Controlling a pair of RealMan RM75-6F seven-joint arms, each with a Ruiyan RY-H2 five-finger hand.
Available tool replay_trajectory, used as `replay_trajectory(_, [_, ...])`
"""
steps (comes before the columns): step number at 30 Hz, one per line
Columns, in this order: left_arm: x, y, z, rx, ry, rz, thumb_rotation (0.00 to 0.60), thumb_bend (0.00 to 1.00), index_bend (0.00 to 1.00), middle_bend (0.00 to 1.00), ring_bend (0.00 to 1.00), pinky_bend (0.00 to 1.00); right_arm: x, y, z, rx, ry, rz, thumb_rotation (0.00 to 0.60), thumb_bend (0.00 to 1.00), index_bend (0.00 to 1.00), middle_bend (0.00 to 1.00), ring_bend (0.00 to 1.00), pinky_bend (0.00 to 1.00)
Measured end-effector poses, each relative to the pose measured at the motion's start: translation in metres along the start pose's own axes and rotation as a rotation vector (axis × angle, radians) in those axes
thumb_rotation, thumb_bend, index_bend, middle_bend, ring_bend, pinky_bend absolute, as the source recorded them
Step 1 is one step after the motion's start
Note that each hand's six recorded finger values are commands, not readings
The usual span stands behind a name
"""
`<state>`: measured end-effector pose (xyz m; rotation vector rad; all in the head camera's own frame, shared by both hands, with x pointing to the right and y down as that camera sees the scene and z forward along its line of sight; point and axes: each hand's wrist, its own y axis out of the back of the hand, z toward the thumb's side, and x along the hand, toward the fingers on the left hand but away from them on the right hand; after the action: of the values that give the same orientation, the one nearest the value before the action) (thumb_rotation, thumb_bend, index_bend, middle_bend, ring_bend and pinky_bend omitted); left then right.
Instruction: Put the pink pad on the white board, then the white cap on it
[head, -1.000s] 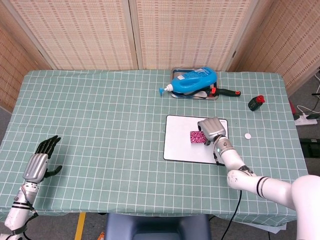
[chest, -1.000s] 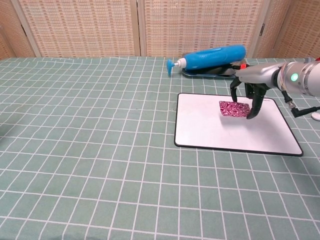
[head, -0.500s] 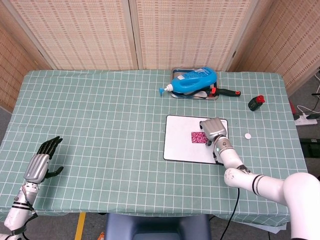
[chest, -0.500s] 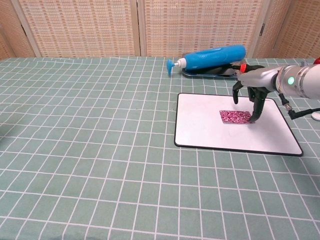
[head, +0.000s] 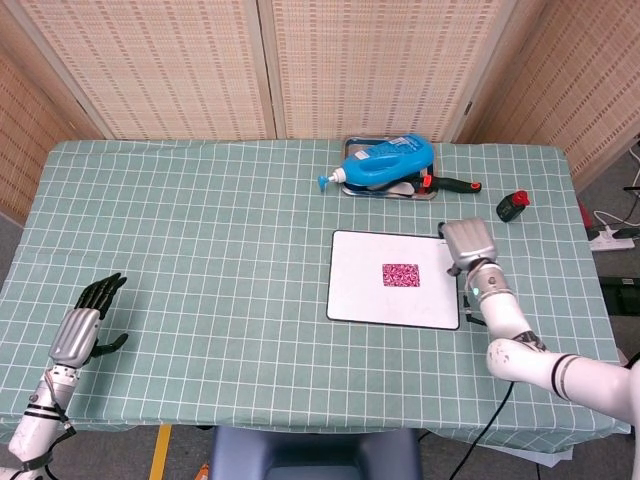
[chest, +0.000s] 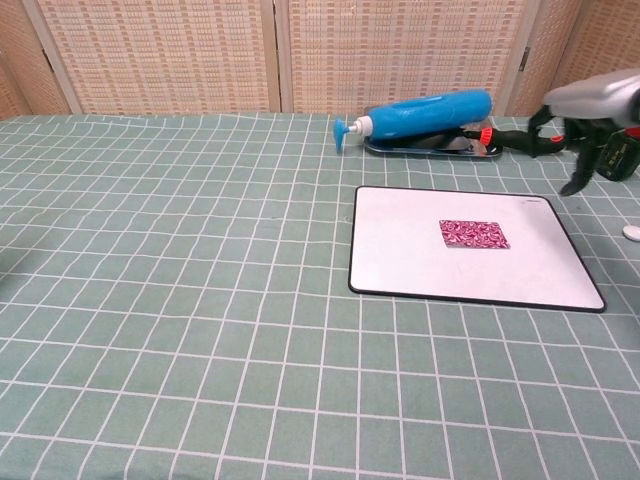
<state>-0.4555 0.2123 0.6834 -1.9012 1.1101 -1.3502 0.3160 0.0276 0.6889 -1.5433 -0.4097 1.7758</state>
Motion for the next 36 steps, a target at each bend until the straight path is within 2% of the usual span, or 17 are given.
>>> replay_trajectory(6, [0.0,-0.002,0.001,0.003,0.002,-0.007,0.6,0.21,0.0,0.0,0.0,0.0,-0.005,-0.025,-0.048,0.003,-0.092,0.048,0.6,0.1,0.41,0.98,0.98,1.0])
replay_trajectory(13, [0.001,-0.003,0.001,0.003,0.005,-0.001,0.6,0.21,0.0,0.0,0.0,0.0,-0.021,-0.06,-0.083,-0.013,-0.154,0.093,0.6,0.12,0.44,0.98,0.98,1.0])
replay_trajectory(18, [0.001,-0.003,0.0,0.002,0.009,-0.001,0.6,0.21,0.0,0.0,0.0,0.0,-0.03,-0.081,-0.083,-0.037,-0.15,0.117,0.6,0.13,0.48,0.99,0.99,1.0])
replay_trajectory(23, [0.001,-0.003,0.0,0.001,0.011,-0.001,0.6,0.21,0.0,0.0,0.0,0.0,-0.036,-0.092,-0.075,-0.041,-0.126,0.129,0.6,0.13,0.49,0.99,0.99,1.0])
replay_trajectory(36, [0.001,-0.003,0.0,-0.002,0.008,-0.003,0.6,0.21,0.0,0.0,0.0,0.0,-0.038,-0.091,-0.082,-0.044,-0.135,0.121,0.6,0.21,0.5,0.99,0.99,1.0])
